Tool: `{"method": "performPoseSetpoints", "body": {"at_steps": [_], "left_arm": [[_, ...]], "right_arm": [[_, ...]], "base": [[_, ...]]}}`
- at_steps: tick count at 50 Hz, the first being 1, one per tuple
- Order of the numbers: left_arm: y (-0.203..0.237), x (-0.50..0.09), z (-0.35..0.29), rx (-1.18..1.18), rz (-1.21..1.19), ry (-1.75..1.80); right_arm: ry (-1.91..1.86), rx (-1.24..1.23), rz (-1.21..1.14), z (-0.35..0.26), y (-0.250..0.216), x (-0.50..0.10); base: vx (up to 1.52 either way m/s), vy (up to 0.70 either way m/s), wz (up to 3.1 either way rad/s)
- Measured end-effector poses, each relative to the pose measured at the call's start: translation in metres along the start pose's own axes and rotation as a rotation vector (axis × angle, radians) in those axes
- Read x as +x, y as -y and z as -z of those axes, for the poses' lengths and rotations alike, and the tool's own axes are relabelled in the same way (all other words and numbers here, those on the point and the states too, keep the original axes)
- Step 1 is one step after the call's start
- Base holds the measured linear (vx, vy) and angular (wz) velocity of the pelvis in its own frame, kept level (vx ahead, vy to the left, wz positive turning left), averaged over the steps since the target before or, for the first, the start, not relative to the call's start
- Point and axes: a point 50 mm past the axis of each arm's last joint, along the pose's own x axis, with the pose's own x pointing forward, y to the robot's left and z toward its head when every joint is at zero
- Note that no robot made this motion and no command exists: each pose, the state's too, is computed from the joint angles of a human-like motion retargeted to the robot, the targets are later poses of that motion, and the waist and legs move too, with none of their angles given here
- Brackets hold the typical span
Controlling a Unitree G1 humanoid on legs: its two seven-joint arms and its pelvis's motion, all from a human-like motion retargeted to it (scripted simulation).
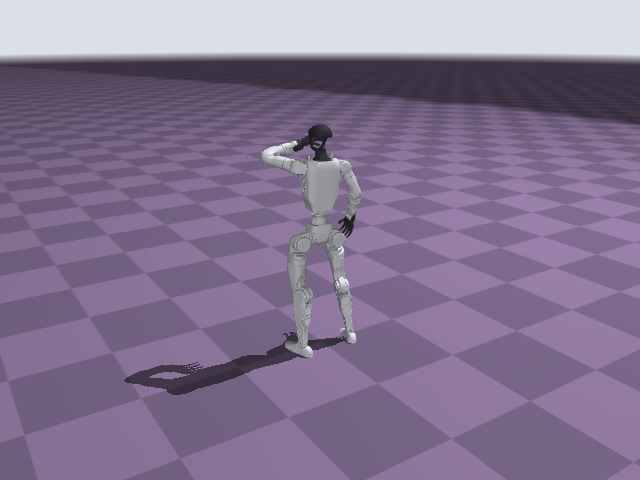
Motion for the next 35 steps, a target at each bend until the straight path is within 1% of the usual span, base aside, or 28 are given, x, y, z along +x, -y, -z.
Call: {"method": "performPoseSetpoints", "body": {"at_steps": [8, 11, 15, 20, 24, 32, 35], "left_arm": [[0.011, 0.042, 0.007, 0.004, 0.001, 0.106], [0.015, 0.049, 0.007, -0.012, -0.001, 0.126], [0.013, 0.036, 0.007, -0.038, -0.004, 0.097], [0.006, 0.003, 0.001, -0.065, -0.015, 0.012], [0.005, -0.004, 0.0, -0.058, -0.004, -0.012], [0.017, 0.046, 0.008, -0.004, 0.021, 0.11], [0.02, 0.053, 0.01, -0.008, 0.021, 0.121]], "right_arm": [[-0.064, -0.019, -0.049, 0.013, -0.012, -0.001], [-0.076, -0.034, -0.064, 0.012, -0.016, 0.001], [-0.057, -0.038, -0.054, 0.005, -0.014, 0.004], [-0.005, 0.002, -0.001, -0.006, -0.005, 0.005], [-0.013, 0.042, 0.031, 0.0, 0.0, 0.002], [-0.132, 0.025, -0.01, 0.029, -0.01, -0.004], [-0.143, 0.003, -0.035, 0.031, -0.013, -0.004]], "base": [[0.0, 0.0, 0.1], [0.0, 0.0, 0.0], [0.0, 0.0, -0.26], [0.0, 0.0, -0.23], [0.0, 0.0, 0.0], [0.0, 0.01, 0.26], [0.0, 0.0, 0.0]]}}
